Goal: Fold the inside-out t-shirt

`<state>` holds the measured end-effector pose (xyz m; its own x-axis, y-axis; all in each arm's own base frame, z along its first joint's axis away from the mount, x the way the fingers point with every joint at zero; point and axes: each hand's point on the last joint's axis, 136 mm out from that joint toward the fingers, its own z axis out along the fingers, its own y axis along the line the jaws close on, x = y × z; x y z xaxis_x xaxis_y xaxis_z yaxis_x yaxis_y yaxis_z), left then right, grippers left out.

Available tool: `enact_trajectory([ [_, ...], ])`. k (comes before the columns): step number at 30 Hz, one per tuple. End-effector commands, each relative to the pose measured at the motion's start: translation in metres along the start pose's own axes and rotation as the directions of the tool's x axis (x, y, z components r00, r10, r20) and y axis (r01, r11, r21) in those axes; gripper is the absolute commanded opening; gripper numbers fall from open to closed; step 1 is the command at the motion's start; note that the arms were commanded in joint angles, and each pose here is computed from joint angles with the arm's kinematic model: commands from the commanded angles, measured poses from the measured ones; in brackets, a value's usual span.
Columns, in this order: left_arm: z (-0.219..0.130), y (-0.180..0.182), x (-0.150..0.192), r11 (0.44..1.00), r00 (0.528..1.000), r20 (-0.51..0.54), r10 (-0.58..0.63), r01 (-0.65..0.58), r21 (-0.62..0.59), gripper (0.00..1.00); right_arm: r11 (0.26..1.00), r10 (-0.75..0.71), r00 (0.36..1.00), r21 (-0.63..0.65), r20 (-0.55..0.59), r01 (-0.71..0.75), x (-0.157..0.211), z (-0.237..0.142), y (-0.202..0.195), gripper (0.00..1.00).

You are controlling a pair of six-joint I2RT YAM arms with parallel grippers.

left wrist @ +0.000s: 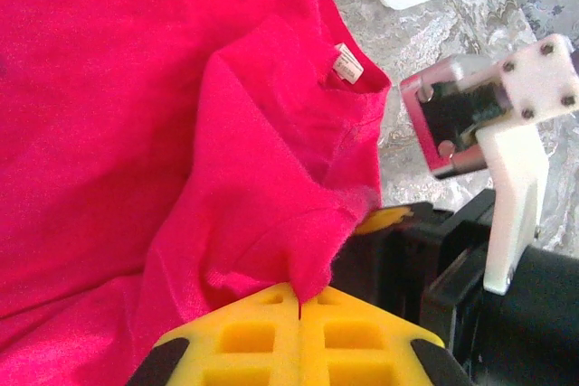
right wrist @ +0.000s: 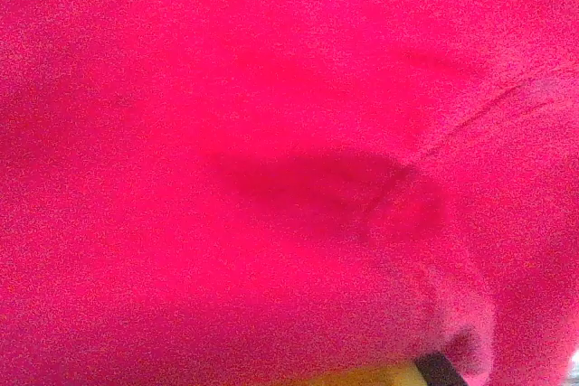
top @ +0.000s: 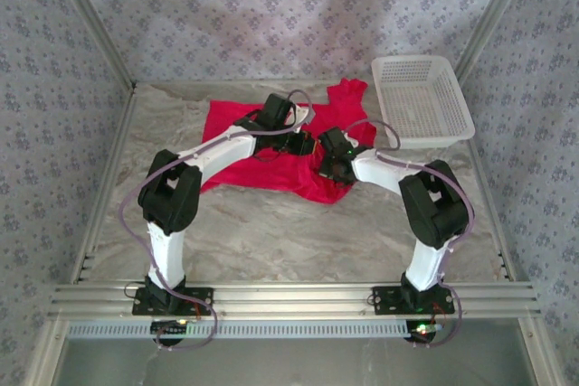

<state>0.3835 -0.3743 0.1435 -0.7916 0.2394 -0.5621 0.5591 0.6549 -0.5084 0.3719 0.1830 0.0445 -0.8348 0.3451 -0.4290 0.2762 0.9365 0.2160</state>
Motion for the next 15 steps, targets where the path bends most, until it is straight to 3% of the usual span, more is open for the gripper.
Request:
enact_trajectory([
  [1, -0.024, -0.015, -0.016, 0.999, 0.998, 0.047, 0.035, -0.036, 0.02, 0.0, 0.994, 0.003, 0.999, 0.113, 0.052, -0.009, -0.012, 0.0, -0.017, 0.05],
  [3, -0.023, -0.015, -0.017, 0.999, 0.998, 0.048, 0.033, -0.034, 0.024, 0.0, 0.996, -0.013, 0.999, 0.089, 0.034, 0.01, -0.009, 0.003, -0.01, 0.13],
  [7, -0.02, -0.013, -0.014, 0.999, 0.999, 0.036, 0.029, -0.03, 0.025, 0.0, 1.0, -0.015, 1.0, 0.003, 0.006, 0.015, 0.0, 0.001, 0.009, 0.38],
  [12, -0.017, -0.01, -0.011, 0.999, 0.999, 0.027, 0.027, -0.027, 0.019, 0.0, 0.999, -0.025, 0.999, -0.043, 0.021, 0.026, 0.007, -0.025, 0.02, 0.41],
  [15, -0.017, -0.009, -0.011, 0.999, 0.999, 0.027, 0.026, -0.027, 0.019, 0.0, 0.998, -0.03, 0.999, -0.056, 0.024, 0.032, 0.011, -0.038, 0.021, 0.37],
])
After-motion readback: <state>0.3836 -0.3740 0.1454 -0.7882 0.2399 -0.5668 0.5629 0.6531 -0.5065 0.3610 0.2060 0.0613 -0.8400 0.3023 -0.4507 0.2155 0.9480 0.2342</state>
